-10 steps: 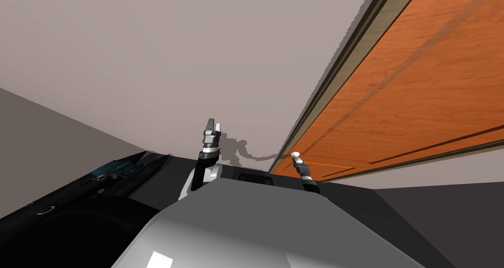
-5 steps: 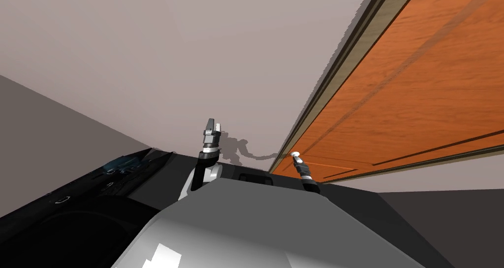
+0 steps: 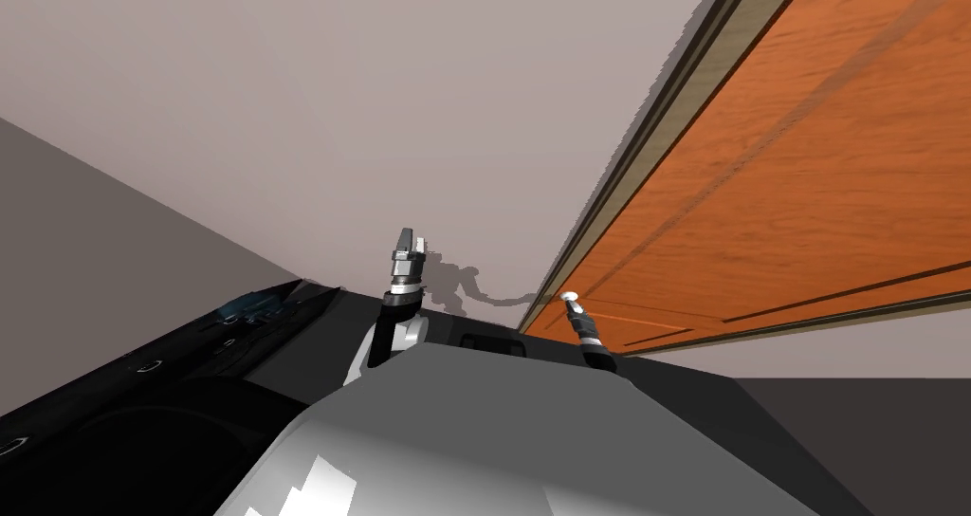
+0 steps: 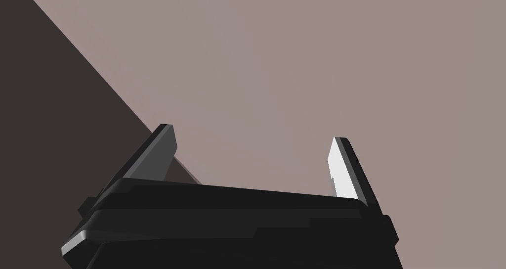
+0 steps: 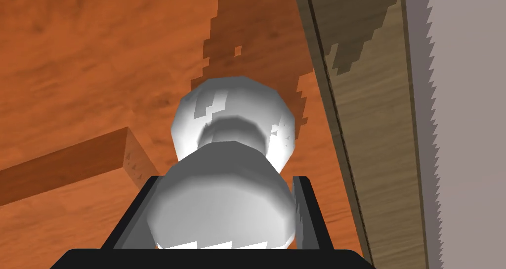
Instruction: Pull the door open
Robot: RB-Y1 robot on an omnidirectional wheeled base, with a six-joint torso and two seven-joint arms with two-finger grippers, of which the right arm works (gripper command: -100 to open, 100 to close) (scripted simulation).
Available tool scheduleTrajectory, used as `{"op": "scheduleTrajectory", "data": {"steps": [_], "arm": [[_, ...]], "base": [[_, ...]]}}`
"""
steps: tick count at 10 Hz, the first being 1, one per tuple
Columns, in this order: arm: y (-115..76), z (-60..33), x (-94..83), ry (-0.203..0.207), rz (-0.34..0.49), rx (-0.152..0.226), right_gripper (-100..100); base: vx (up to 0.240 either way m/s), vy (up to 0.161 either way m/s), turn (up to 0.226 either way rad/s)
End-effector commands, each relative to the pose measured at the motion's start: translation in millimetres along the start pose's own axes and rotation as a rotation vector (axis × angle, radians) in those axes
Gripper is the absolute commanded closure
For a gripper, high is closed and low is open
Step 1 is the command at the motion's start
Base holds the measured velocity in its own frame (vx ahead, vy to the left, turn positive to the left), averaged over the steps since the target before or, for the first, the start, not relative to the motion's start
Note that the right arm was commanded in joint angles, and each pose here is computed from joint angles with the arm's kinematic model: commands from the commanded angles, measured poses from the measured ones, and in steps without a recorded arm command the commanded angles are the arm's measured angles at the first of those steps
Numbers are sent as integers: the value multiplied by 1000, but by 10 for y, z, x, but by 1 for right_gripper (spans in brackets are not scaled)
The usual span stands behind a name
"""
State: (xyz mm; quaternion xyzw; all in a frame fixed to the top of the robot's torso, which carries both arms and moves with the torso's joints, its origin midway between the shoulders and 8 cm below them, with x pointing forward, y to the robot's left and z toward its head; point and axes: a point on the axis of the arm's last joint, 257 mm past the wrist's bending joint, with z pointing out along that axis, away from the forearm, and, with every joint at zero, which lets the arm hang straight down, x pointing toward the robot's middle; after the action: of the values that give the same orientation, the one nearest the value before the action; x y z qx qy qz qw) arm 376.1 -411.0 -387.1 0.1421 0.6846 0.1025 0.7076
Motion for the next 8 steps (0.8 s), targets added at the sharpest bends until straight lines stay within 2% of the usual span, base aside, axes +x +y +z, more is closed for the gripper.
{"op": "scheduleTrajectory", "data": {"steps": [1, 5, 6, 8], "arm": [[4, -1, 5, -2, 41, 2, 100], [-17, 17, -30, -18, 176, 15, 100], [-17, 17, -30, -18, 182, 15, 100], [-33, 28, -54, -30, 263, 23, 100]], "base": [[-35, -24, 32], [-40, -19, 61], [-30, -15, 34], [-47, -25, 85]]}}
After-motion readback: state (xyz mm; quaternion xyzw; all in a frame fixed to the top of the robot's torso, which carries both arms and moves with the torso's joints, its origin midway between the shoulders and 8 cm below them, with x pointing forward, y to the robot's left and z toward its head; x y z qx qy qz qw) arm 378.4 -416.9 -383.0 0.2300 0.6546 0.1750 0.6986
